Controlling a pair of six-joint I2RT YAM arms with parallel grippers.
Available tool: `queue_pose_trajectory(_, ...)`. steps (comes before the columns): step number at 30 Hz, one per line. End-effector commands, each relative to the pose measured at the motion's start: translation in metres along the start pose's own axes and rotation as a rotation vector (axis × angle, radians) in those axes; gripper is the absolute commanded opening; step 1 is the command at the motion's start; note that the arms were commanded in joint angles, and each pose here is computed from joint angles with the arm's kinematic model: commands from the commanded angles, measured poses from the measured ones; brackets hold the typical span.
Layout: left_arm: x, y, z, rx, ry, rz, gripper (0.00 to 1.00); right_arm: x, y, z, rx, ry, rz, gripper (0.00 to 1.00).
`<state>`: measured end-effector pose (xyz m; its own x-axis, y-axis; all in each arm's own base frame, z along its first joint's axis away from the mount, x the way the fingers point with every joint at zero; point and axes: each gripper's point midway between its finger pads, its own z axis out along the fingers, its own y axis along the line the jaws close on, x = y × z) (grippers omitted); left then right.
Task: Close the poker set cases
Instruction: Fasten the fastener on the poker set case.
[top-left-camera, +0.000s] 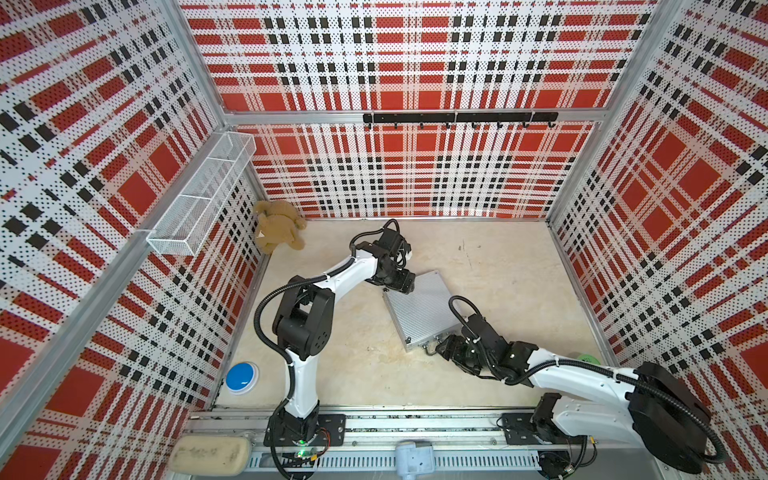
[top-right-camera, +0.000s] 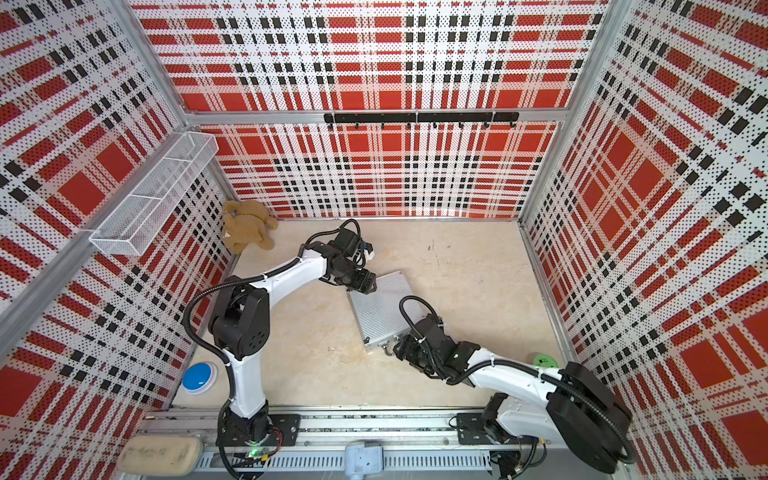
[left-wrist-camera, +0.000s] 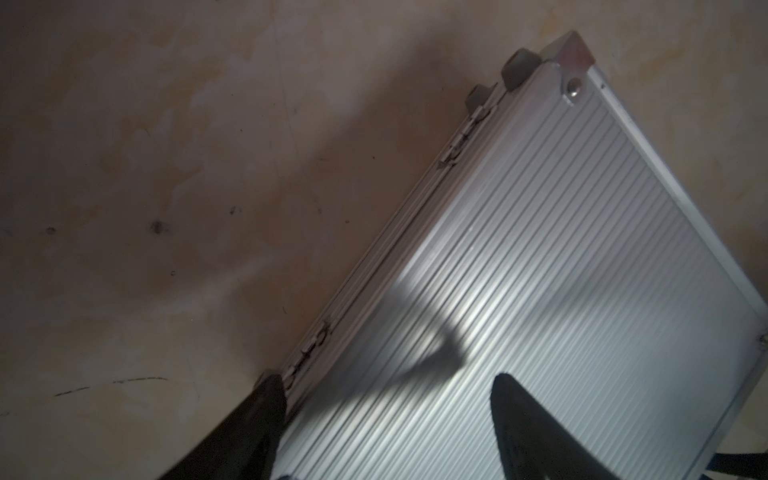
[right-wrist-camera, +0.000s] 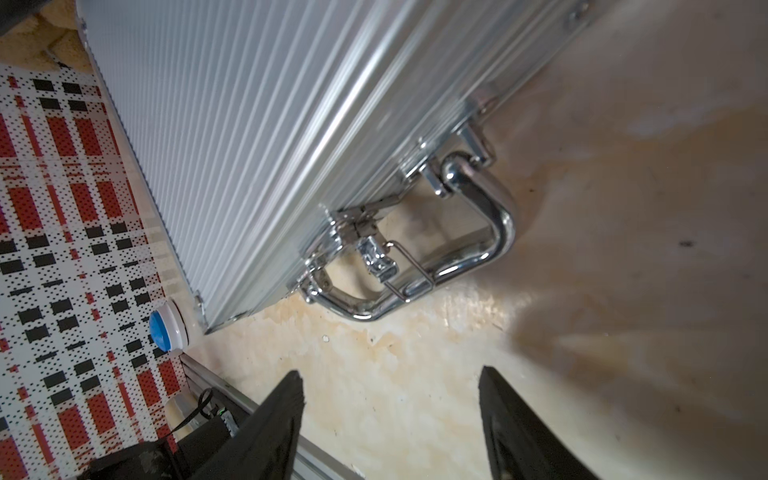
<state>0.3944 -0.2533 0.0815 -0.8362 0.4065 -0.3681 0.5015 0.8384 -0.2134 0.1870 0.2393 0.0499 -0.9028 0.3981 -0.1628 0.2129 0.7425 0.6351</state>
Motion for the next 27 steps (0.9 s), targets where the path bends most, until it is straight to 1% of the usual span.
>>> queue_pose_trajectory(1, -0.003, 0.008, 0.004, -0.022, 0.009, 0.008, 0.77, -0.012, 0.012, 0.006, -0.048, -0.070, 0.040, 0.67)
queue_pose_trajectory(5, -0.003, 0.013, 0.007, -0.011, 0.015, -0.011, 0.71, -0.016, 0.015, 0.015, -0.057, -0.089, 0.051, 0.65)
queue_pose_trajectory(10, 0.004, 0.017, 0.009, 0.011, 0.029, -0.033, 0.67, -0.017, 0.017, 0.025, -0.069, -0.088, 0.070, 0.63)
queue_pose_trajectory(20, 0.014, 0.018, 0.017, 0.033, 0.054, -0.047, 0.65, -0.020, 0.032, 0.037, -0.102, -0.081, 0.078, 0.59)
queue_pose_trajectory(27, 0.018, 0.017, 0.017, 0.037, 0.060, -0.045, 0.62, -0.024, 0.036, 0.029, -0.112, -0.102, 0.089, 0.58)
